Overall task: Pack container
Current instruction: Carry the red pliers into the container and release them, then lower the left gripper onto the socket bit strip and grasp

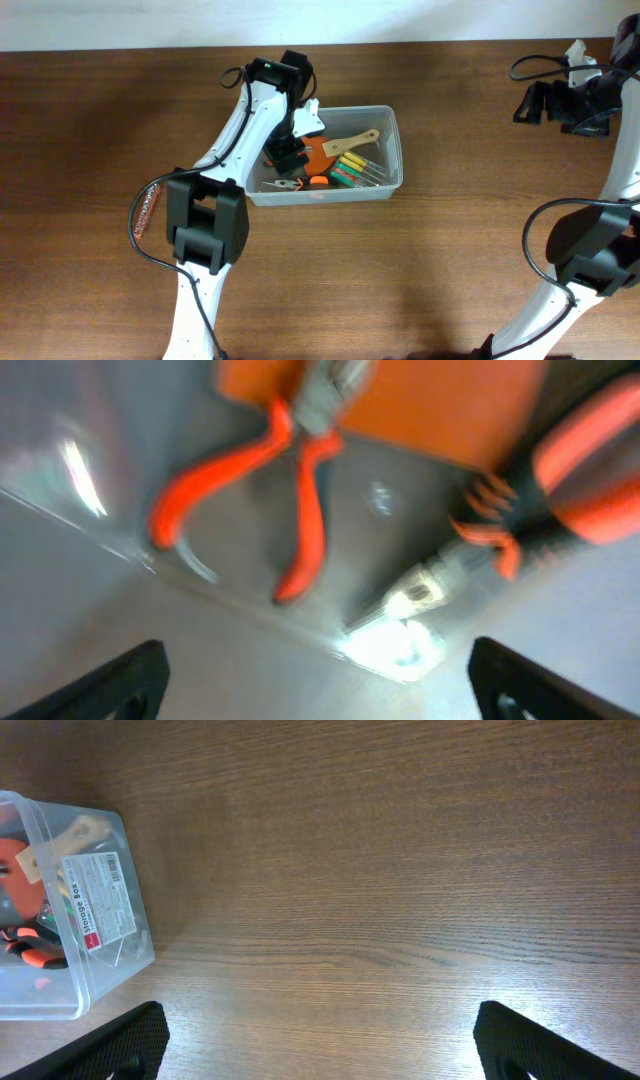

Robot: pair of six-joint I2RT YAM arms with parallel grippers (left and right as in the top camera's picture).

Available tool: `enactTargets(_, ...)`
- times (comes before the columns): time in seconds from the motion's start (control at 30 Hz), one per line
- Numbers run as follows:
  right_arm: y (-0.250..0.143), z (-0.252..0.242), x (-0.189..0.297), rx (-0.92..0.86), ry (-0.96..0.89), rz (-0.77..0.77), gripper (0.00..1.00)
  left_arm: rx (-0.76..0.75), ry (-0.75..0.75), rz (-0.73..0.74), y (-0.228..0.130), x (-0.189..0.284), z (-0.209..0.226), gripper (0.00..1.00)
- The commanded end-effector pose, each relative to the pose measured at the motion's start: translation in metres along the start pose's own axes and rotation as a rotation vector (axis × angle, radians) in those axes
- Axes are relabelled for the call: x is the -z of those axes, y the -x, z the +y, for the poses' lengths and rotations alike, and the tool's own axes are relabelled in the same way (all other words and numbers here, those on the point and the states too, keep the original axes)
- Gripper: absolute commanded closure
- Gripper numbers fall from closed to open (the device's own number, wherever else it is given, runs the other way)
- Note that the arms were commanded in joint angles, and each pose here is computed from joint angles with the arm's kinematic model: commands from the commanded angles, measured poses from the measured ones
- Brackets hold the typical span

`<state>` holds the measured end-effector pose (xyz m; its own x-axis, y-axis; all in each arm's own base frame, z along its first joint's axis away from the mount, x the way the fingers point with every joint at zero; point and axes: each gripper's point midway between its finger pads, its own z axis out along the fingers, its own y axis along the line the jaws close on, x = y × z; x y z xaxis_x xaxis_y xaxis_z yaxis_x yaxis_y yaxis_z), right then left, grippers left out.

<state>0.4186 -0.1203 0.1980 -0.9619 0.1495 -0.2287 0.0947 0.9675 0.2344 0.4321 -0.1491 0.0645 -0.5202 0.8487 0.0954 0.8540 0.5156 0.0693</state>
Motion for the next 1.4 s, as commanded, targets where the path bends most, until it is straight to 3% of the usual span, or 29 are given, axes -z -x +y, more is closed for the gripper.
enactTargets(0.0,0.000,0.001,-0.003,0.000,0.015,0.005,0.02,0.021,0.042,-0.058,0.003,0.041,0.002,0.01)
enactTargets(0.3,0.000,0.001,-0.003,0.000,0.015,0.005,0.02,0.386,0.070,-0.222,-0.035,0.148,0.012,0.01)
enactTargets(0.43,0.000,0.001,-0.003,0.000,0.015,0.005,0.02,0.509,0.105,-0.277,-0.066,0.176,0.028,0.01)
enactTargets(0.53,0.000,0.001,-0.003,0.000,0.015,0.005,0.02,0.598,0.151,-0.241,-0.100,0.177,0.049,0.01)
enactTargets(0.77,0.000,0.001,-0.003,0.000,0.015,0.005,0.02,0.822,0.060,-0.032,-0.182,0.112,0.077,0.01)
enactTargets(0.87,0.000,0.001,-0.003,0.000,0.015,0.005,0.02,0.879,-0.025,0.023,-0.202,0.071,0.076,0.09)
enactTargets(1.13,0.000,0.001,-0.003,0.000,0.015,0.005,0.02,0.890,-0.082,0.054,-0.235,-0.027,0.080,0.11)
enactTargets(1.37,0.000,0.001,-0.003,0.000,0.015,0.005,0.02,0.916,-0.039,0.011,-0.259,-0.058,0.096,0.10)
